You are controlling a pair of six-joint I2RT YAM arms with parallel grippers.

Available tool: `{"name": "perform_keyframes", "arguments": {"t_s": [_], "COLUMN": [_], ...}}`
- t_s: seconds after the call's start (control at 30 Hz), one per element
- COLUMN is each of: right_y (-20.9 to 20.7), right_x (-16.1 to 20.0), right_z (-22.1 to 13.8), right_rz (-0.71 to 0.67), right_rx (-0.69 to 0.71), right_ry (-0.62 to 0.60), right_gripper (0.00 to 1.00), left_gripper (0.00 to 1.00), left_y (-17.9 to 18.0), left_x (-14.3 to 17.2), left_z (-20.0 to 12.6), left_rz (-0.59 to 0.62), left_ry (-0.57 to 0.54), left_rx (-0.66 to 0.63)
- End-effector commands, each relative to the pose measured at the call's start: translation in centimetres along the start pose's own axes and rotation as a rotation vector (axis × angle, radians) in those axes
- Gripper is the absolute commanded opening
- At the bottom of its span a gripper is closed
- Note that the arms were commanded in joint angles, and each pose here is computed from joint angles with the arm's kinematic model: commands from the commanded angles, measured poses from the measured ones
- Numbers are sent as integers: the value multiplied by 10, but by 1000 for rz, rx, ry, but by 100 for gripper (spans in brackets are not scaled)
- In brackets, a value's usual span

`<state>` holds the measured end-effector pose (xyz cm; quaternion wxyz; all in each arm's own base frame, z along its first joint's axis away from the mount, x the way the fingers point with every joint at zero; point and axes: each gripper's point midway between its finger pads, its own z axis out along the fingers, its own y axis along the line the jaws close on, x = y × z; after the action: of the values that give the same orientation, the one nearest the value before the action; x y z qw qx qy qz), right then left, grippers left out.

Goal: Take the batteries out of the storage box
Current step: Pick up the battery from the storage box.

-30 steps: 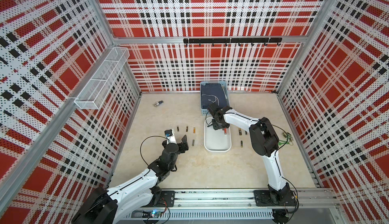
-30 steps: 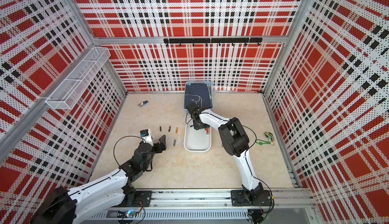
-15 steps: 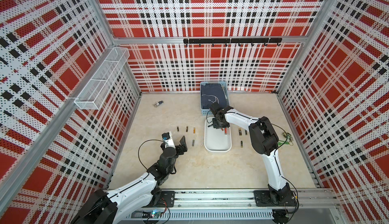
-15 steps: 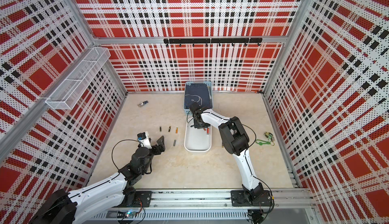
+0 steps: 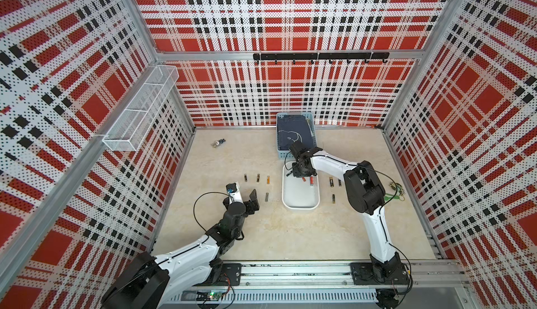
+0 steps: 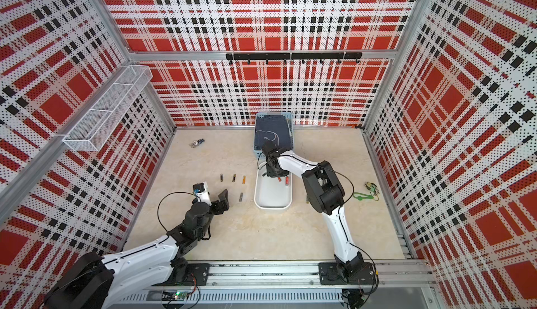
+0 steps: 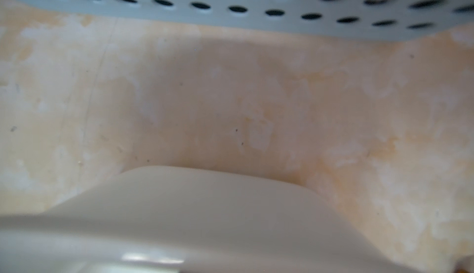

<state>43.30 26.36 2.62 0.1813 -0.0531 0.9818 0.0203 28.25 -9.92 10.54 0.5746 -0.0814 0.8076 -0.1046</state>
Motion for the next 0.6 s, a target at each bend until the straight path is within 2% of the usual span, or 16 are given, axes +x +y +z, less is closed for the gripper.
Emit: {"name": "perform_keyframes", "arguments": {"t_s": [0.0, 0.4, 0.57], "right_y": [-5, -11, -13], "right_x": [23, 51, 58], "right_z": [-4, 6, 19], "right_rz": [-22, -40, -59], "right_rx": [5, 33, 51], "right_ry": [81, 121, 142], "right_gripper": [29, 28, 15], "left_gripper": [90, 90, 90], "left_y": [-7, -7, -7], "left_x": [-15, -13, -13], "left_z": [1, 2, 2], "left_rz": [-17, -13, -13], "left_ry": [-37, -30, -30], "left_rx": [12, 12, 12]}}
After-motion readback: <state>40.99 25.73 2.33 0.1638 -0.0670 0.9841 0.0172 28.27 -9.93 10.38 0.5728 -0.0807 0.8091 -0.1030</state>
